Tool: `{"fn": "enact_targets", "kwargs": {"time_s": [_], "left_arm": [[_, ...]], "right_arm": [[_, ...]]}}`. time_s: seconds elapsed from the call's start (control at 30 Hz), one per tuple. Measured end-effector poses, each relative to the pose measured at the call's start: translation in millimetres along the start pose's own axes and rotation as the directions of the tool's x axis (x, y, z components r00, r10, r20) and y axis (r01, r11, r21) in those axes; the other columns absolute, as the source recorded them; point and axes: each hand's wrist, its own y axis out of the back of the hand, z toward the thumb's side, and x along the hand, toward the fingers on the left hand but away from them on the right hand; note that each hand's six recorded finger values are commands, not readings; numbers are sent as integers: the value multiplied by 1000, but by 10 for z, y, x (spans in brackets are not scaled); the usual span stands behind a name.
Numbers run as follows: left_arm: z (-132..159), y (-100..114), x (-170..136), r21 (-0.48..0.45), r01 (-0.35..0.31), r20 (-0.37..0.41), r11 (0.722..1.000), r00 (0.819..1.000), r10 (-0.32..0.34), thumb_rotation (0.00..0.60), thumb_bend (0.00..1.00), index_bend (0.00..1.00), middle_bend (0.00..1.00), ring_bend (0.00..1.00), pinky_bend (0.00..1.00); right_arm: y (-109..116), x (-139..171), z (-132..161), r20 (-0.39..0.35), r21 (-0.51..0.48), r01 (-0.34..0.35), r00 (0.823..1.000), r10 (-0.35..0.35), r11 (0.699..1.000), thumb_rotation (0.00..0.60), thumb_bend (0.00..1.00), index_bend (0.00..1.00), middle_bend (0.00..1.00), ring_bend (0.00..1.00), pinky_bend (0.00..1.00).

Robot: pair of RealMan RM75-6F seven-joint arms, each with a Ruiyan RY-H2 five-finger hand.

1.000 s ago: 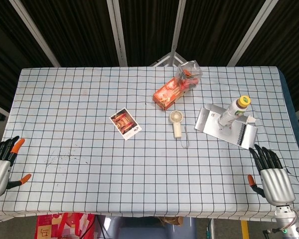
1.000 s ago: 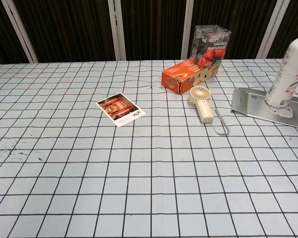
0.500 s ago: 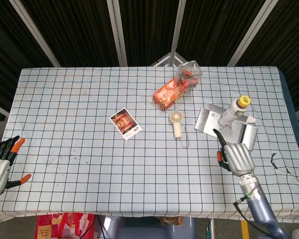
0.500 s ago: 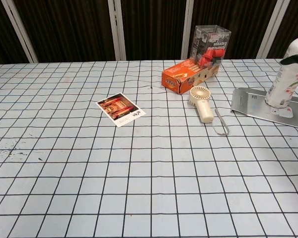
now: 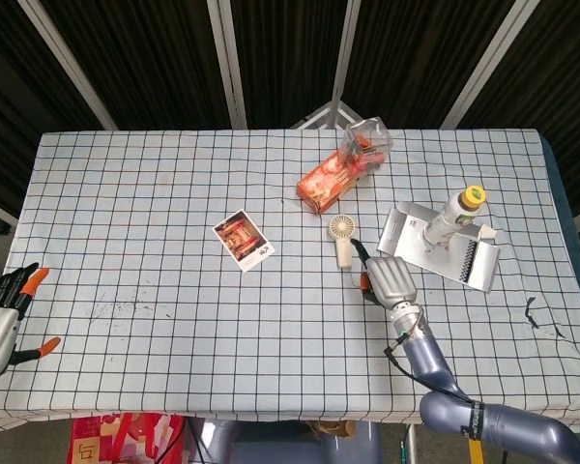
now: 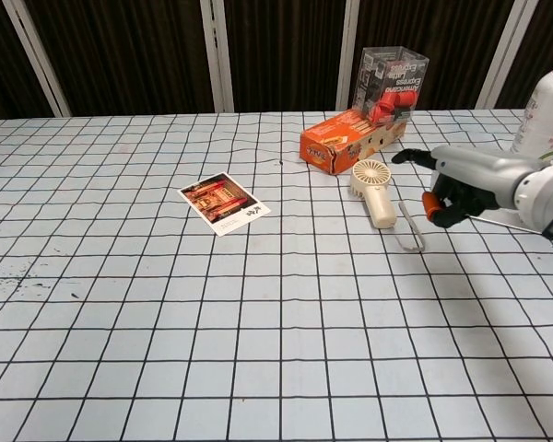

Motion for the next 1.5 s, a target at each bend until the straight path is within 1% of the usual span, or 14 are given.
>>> {"fn": "enact_targets", "kwargs": {"time_s": [0.17,0.43,0.83,1.17,1.5], "left_arm": [[-2,5,12,-7,4,3,1000,1000,-4,600,14,0,0,0,0],[-2,1,24,-19,13,3,1000,1000,-13,600,14,0,0,0,0],[13,-4,32,-25,17,4,1000,1000,-17,600,14,0,0,0,0],[10,2,33,-31,16,3,999,1000,-16,600,14,0,0,0,0],[13,3,35,-33,16,4,999,1000,-16,600,14,0,0,0,0]], "right_arm": [[-124,-147,37,21,-9,-26,999,26,1000,600,758,0,833,910,906],[-198,-285,20,51,-44,-35,998,37,998,600,758,32,833,910,906],[-243,-278,106,29,-53,-38,999,39,998,600,758,41,833,910,906],[-259,-301,110,39,-56,-44,998,46,997,600,758,41,833,910,906],[-302,-292,144,33,-53,-54,998,56,997,600,758,41,833,910,906]]}}
